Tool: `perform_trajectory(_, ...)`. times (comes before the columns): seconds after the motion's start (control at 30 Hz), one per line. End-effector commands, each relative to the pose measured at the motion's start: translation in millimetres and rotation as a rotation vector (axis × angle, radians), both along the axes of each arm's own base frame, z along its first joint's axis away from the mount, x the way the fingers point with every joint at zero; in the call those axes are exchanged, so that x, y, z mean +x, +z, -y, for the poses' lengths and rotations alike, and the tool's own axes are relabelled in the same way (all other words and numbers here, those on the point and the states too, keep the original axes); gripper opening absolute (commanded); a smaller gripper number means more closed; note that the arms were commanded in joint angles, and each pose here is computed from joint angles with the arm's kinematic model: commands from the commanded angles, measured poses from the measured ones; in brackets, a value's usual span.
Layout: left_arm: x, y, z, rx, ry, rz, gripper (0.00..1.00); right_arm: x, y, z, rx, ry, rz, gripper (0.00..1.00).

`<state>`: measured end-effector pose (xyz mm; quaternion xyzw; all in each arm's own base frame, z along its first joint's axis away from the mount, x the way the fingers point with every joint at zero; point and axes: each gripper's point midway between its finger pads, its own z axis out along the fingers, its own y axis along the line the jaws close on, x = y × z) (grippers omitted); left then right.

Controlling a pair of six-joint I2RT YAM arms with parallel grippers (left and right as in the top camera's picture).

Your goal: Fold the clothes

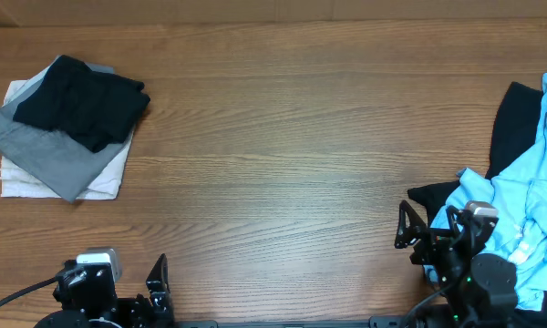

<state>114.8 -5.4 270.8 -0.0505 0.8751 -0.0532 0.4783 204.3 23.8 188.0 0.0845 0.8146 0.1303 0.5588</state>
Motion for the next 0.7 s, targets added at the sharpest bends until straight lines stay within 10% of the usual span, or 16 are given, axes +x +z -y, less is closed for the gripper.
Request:
perform_trajectory(0.0, 0, 1, -2, -0.002, 0.013, 0.009, 1.0, 4, -3, -6, -0.071, 0.061, 0.108, 1.0)
perform_trajectory(0.37, 0, 1, -2, -0.002, 0.013, 0.009, 1.0, 32, -13, -8, -0.495, 0.149, 0.326, 1.0)
perform_trajectory(0.67, 0, 1, -2, -0.002, 0.013, 0.009, 1.0, 40, -16, -10, -0.456, 0.125, 0.396, 1.0)
